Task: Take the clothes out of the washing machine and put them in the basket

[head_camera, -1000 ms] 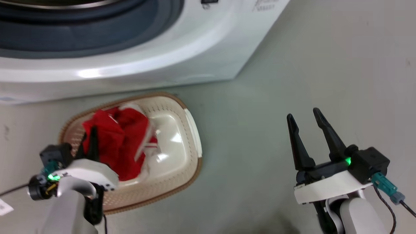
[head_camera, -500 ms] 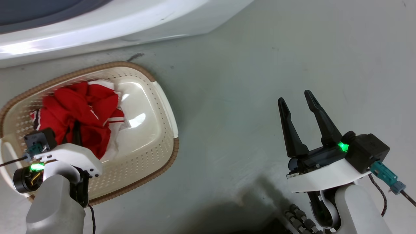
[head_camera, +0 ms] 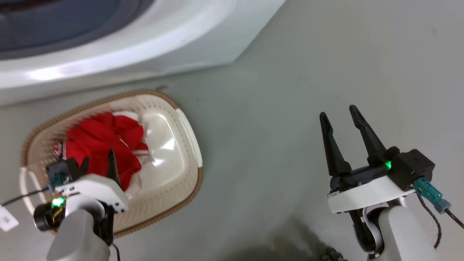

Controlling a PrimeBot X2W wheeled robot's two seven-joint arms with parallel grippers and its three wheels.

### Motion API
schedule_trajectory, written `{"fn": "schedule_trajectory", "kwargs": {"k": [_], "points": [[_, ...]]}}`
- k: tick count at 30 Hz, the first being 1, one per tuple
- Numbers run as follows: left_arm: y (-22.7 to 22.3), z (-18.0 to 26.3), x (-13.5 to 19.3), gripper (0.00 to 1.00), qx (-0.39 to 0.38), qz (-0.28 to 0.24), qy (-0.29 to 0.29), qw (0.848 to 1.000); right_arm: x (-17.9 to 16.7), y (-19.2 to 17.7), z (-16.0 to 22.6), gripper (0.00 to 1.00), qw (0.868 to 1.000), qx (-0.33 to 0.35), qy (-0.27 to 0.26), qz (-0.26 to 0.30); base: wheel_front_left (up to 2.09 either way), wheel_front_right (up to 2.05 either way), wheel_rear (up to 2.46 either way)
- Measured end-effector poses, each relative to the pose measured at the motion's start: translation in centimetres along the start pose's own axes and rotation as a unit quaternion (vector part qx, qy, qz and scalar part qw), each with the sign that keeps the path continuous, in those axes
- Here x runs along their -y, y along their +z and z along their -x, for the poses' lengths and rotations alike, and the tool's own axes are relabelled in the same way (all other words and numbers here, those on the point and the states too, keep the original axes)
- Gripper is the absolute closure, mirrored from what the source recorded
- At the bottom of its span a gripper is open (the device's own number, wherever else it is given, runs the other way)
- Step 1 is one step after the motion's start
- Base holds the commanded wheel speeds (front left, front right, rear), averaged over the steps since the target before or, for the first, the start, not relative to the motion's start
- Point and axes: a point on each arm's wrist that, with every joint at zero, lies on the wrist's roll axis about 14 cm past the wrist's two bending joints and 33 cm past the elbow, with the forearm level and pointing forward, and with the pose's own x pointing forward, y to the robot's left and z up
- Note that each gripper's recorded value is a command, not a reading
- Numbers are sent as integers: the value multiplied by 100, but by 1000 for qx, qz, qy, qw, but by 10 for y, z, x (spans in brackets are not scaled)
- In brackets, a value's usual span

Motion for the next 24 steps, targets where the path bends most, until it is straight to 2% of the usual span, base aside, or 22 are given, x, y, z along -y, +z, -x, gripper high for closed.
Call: {"fn": "schedule_trajectory", "kwargs": {"k": [6, 11, 18, 24], "points": [[43, 42, 19, 0, 73, -6, -18, 997, 8, 31, 20, 0, 999, 36, -15, 16, 0, 0, 0], [92, 82, 38, 0, 159, -20, -41, 986, 12, 56, 36, 0, 997, 69, -24, 28, 0, 0, 0], [161, 148, 44, 0, 290, -31, -51, 955, 4, 87, 50, 0, 993, 114, -16, 40, 0, 0, 0], [209, 210, 49, 0, 393, -52, -57, 916, -5, 116, 63, 0, 986, 156, -5, 50, 0, 0, 0]]}}
